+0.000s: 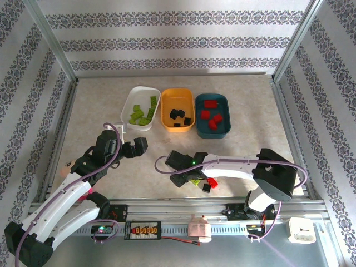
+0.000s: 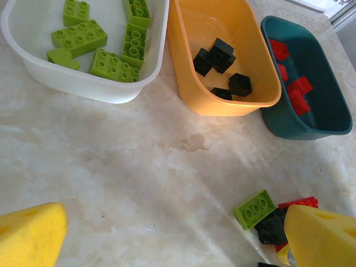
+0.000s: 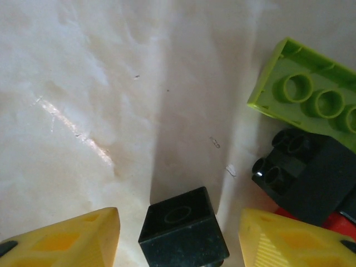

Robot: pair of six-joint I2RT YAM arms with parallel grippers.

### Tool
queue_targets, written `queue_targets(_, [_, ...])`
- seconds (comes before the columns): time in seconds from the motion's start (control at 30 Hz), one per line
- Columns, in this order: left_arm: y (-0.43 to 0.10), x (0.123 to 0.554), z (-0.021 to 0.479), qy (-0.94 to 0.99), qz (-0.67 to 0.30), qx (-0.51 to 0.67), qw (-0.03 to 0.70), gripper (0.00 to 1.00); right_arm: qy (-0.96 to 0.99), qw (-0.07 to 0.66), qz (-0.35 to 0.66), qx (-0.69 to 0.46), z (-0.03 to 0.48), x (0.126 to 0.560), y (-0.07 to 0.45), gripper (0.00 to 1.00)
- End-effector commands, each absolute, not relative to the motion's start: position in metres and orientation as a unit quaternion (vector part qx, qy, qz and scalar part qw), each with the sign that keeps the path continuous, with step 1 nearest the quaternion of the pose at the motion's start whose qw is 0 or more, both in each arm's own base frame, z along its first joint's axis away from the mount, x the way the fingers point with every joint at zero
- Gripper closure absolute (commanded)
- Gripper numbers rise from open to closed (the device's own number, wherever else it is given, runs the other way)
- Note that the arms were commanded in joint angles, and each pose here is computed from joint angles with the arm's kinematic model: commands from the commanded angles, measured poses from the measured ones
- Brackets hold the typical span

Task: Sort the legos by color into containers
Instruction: Pick up the lego from the bottom-center of the table, then place the lego in the container.

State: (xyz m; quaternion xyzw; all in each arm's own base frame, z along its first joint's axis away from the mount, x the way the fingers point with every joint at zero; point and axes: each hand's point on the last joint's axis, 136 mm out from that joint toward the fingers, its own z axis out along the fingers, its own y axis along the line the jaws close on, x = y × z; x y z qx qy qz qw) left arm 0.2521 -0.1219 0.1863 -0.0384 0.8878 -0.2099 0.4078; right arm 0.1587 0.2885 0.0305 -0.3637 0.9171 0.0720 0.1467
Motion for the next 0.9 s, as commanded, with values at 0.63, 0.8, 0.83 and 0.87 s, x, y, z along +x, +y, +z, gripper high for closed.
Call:
queue_targets(0.63, [-0.124, 0.252, 0.172, 0.889, -0.223, -0.052, 0.397, 0.01, 0.902, 0.299, 0.174, -0.257, 0.153, 0.274, 0.296, 0.74])
queue_targets(0.8, [-0.128, 0.25, 0.165, 0.892, -0.232, -0.051, 0.385, 0.0, 0.91, 0.338, 0.159, -0.182, 0.163, 0.355, 0.28, 0.75])
queue_targets(0.83, [-0.129, 0.25, 0.163, 0.892, -0.234, -0.051, 0.382, 0.0, 0.912, 0.337, 0.16, -0.171, 0.16, 0.368, 0.28, 0.75])
queue_targets(0.87, [-0.131, 0.25, 0.162, 0.893, -0.238, -0.05, 0.38, 0.0, 0.914, 0.334, 0.161, -0.167, 0.158, 0.378, 0.282, 0.75])
